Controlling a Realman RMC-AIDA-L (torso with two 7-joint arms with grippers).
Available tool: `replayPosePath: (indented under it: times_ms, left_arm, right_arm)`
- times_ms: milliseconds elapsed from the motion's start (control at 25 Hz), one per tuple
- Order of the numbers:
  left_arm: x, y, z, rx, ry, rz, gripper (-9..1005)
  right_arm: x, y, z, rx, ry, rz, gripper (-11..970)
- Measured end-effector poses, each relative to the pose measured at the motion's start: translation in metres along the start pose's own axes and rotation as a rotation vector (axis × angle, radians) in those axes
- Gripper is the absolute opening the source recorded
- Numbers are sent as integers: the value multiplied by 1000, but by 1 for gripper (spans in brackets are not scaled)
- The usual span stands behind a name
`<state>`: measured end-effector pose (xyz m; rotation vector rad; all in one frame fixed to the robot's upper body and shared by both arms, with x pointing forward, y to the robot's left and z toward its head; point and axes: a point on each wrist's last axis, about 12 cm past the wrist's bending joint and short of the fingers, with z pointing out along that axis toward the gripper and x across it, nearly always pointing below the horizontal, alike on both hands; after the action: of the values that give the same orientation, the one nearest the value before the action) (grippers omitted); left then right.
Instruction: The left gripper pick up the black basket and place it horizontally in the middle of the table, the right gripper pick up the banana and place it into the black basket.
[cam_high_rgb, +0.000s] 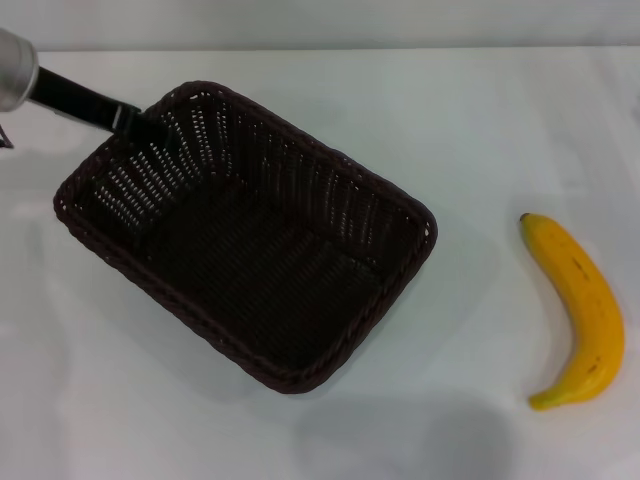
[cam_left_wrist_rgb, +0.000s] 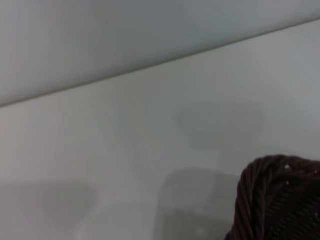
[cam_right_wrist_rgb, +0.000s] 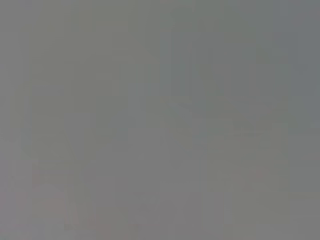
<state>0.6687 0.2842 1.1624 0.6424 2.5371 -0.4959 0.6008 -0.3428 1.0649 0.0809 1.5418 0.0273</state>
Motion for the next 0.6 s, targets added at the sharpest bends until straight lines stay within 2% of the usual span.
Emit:
replayPosePath:
  times_ms: [280,600]
  left_arm:
    - [7,-3,8,16,4,-10,748]
    - [8,-4,8,36,-8,-38,470]
  right_arm:
    - [0,1,1,-1,1,1,882]
    - [0,1,1,-1,2,2,882]
